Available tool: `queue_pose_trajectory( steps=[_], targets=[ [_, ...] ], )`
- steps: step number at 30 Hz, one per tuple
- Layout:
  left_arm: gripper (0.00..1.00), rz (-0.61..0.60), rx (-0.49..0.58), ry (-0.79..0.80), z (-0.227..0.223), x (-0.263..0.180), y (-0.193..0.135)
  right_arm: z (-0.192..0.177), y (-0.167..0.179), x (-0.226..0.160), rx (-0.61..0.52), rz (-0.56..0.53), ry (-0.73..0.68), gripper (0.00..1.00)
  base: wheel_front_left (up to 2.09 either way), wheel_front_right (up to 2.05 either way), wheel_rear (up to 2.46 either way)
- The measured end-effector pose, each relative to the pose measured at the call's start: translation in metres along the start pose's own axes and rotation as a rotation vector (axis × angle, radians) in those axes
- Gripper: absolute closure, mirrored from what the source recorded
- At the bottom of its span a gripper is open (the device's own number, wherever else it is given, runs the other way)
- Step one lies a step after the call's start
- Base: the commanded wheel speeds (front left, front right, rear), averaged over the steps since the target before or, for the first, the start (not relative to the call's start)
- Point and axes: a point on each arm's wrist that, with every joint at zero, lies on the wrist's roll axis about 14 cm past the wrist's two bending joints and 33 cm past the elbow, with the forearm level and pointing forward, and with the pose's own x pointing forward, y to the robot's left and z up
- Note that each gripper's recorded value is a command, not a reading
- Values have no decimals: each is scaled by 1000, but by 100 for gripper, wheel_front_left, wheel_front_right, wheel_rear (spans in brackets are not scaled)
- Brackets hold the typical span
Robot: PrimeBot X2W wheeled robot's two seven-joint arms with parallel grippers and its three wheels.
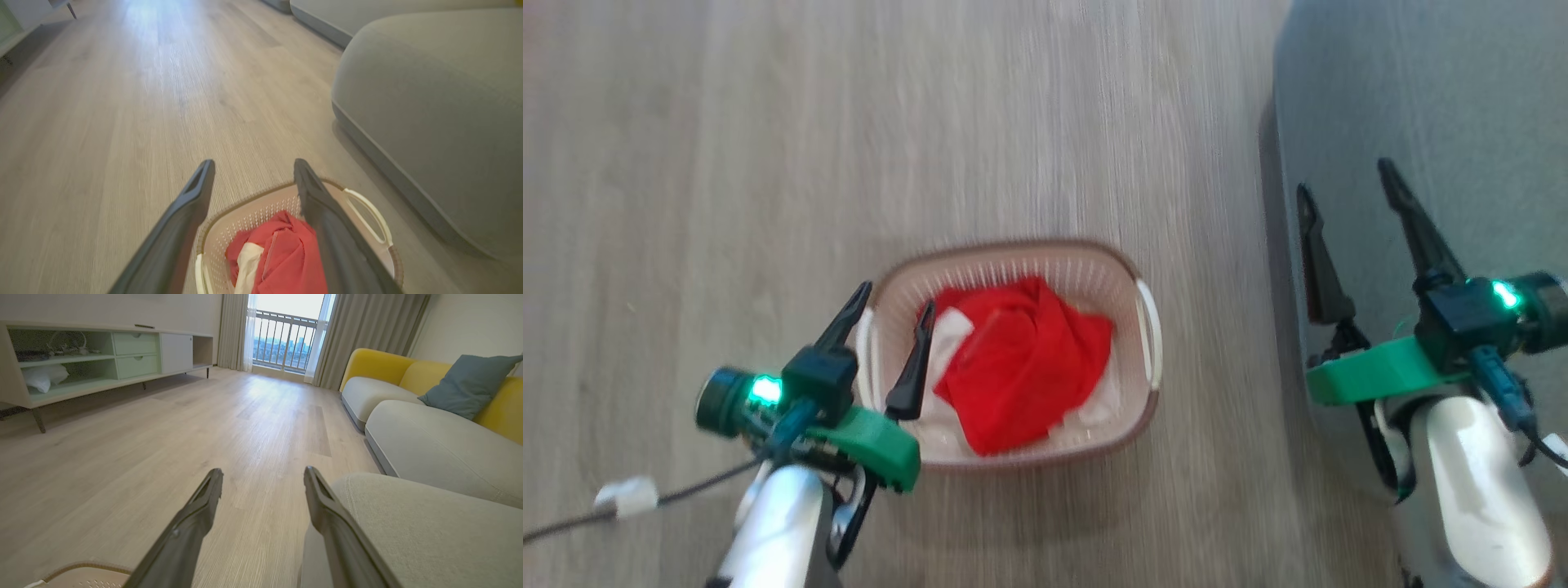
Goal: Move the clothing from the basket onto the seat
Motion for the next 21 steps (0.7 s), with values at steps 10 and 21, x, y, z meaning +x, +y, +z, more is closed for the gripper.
queue_pose_trajectory(
  steps=[10,21],
  targets=[
    [0,-212,66,262,-110,54,-24,-57,-19,25,-49,-30,75,0,0,0,0],
    [0,-460,119,524,-232,67,-61,-136,-27,19,-43,-43,233,0,0,0,0]
  ],
)
